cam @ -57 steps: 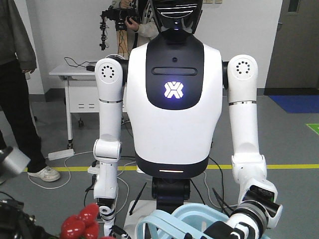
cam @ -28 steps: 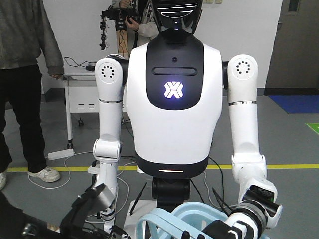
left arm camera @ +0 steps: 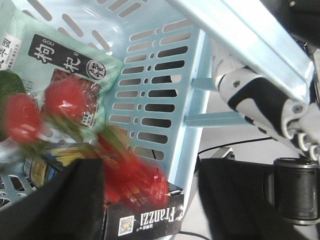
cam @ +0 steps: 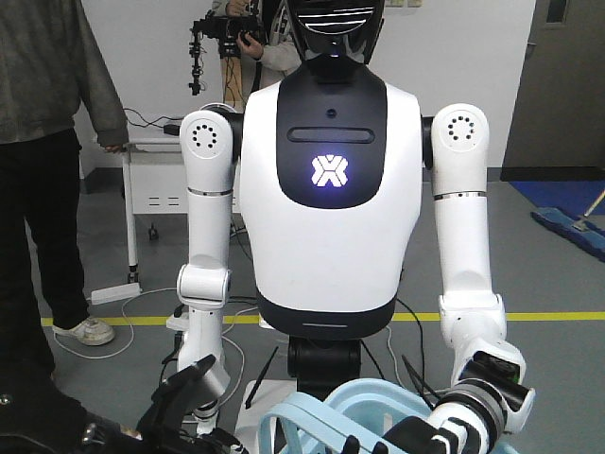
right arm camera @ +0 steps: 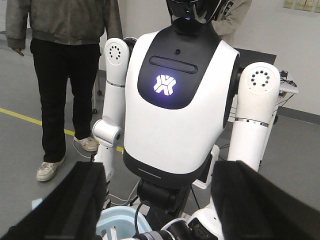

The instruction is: Pick snacks and fruit into basket

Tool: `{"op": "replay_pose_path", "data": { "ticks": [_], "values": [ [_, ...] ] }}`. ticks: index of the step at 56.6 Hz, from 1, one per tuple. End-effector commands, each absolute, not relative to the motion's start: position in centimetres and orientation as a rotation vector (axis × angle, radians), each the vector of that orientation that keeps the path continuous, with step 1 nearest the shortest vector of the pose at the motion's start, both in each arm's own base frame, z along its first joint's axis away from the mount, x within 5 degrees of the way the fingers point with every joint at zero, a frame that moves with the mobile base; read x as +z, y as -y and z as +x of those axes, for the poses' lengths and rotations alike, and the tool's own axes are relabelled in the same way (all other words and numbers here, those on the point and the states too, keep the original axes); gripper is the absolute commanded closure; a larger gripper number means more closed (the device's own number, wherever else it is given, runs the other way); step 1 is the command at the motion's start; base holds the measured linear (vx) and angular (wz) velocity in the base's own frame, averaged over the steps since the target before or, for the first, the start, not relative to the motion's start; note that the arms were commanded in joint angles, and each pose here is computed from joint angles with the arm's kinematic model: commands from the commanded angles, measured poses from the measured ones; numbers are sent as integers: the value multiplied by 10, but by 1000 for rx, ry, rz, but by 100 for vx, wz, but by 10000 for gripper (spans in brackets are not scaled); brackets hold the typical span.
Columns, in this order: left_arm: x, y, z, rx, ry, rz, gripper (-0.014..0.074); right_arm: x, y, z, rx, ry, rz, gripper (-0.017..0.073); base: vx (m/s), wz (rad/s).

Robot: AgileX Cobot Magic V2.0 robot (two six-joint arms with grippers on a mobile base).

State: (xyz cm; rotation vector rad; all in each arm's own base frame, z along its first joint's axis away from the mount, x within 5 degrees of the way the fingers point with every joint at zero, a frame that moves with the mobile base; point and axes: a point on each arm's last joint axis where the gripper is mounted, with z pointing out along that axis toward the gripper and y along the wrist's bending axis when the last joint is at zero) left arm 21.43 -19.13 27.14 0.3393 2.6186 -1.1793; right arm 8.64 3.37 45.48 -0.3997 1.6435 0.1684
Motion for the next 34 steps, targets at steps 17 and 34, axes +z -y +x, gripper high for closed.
{"op": "replay_pose_path", "data": {
  "ticks": [17,34],
  "values": [
    [353,151,206,-1066,-2139,303,34,463,-29,87,148,-1608,-347,64,0,0],
    [422,69,158,-516,-1698,252,90,460,-25,88,119,-1647,-324,64,0,0]
  ]
}}
